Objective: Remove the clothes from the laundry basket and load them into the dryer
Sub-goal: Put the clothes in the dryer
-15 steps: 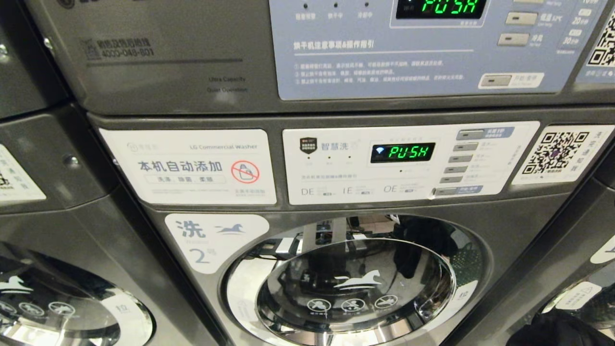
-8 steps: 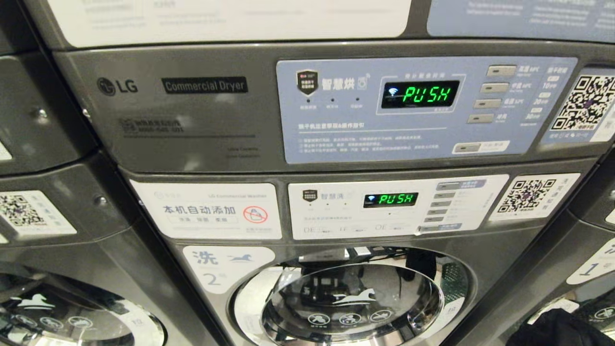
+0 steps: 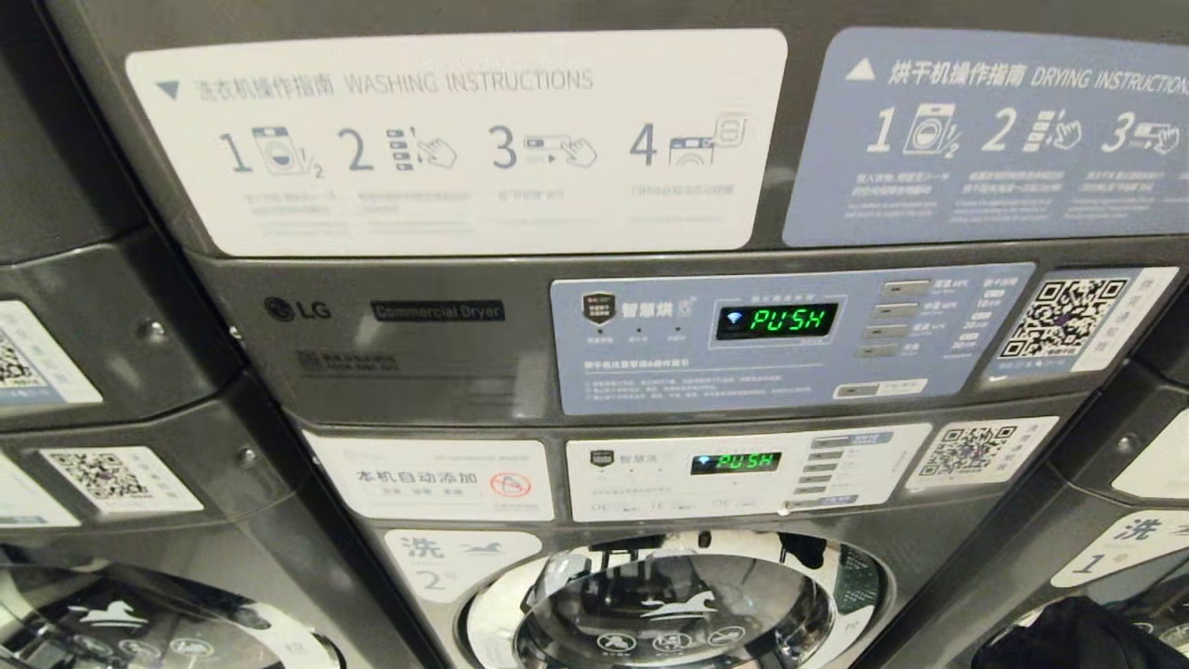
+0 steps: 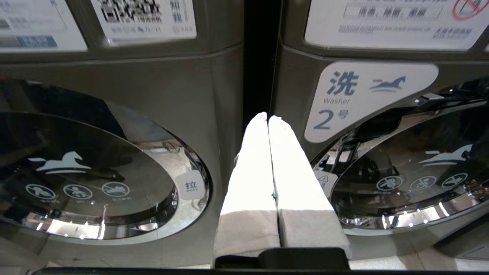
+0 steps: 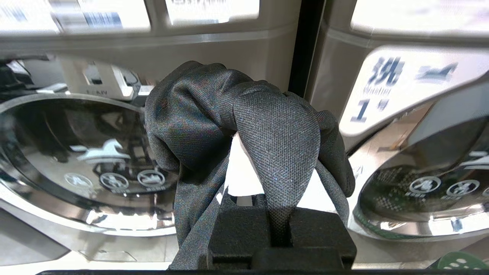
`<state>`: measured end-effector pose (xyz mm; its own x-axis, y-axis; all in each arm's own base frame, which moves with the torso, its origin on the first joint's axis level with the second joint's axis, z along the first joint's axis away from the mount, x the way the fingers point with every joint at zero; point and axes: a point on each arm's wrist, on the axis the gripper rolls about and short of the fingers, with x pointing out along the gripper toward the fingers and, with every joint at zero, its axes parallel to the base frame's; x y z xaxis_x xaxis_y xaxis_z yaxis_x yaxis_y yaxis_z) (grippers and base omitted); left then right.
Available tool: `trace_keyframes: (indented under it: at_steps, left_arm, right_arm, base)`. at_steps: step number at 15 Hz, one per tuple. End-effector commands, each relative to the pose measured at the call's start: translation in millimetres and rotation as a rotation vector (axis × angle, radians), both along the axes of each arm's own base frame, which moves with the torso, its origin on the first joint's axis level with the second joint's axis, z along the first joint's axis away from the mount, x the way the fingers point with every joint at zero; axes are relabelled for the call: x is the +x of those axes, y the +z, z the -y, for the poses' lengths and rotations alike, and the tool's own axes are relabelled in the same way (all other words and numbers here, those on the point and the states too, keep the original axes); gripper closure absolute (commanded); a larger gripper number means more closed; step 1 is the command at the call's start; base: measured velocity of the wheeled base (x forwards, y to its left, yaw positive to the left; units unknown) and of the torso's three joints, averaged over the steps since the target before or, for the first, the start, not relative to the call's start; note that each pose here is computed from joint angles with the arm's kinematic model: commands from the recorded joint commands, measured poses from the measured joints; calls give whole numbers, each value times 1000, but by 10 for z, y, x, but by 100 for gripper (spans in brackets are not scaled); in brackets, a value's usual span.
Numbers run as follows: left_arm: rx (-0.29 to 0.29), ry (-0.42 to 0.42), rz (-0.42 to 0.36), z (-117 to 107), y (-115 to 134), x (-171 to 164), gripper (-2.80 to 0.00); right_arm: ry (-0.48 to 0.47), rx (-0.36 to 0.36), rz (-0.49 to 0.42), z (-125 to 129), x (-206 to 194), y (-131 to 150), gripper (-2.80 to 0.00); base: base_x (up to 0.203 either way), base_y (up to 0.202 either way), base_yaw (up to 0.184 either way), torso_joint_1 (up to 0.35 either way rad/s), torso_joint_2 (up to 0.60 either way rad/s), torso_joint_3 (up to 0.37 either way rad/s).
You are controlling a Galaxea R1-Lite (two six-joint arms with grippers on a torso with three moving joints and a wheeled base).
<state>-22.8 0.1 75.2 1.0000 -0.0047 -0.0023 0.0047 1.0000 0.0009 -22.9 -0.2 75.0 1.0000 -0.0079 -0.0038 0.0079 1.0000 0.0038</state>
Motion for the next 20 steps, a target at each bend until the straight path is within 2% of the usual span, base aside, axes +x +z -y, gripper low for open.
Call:
trace_keyframes:
  at_steps: [1, 7, 20]
  left_arm:
    - [-1, 0, 1, 0, 1, 0, 0]
    - [1, 0, 0, 0, 0, 0, 0]
    - [1, 0, 0, 0, 0, 0, 0]
  right_arm:
    - [0, 5, 2, 0, -1, 1, 0]
    - [0, 13, 2, 0, -1, 1, 0]
    - [0, 13, 2, 0, -1, 1, 0]
  base:
    - [0, 0, 0, 232, -551, -325]
    - [0, 0, 0, 247, -571, -324]
    - [0, 0, 0, 158, -351, -192]
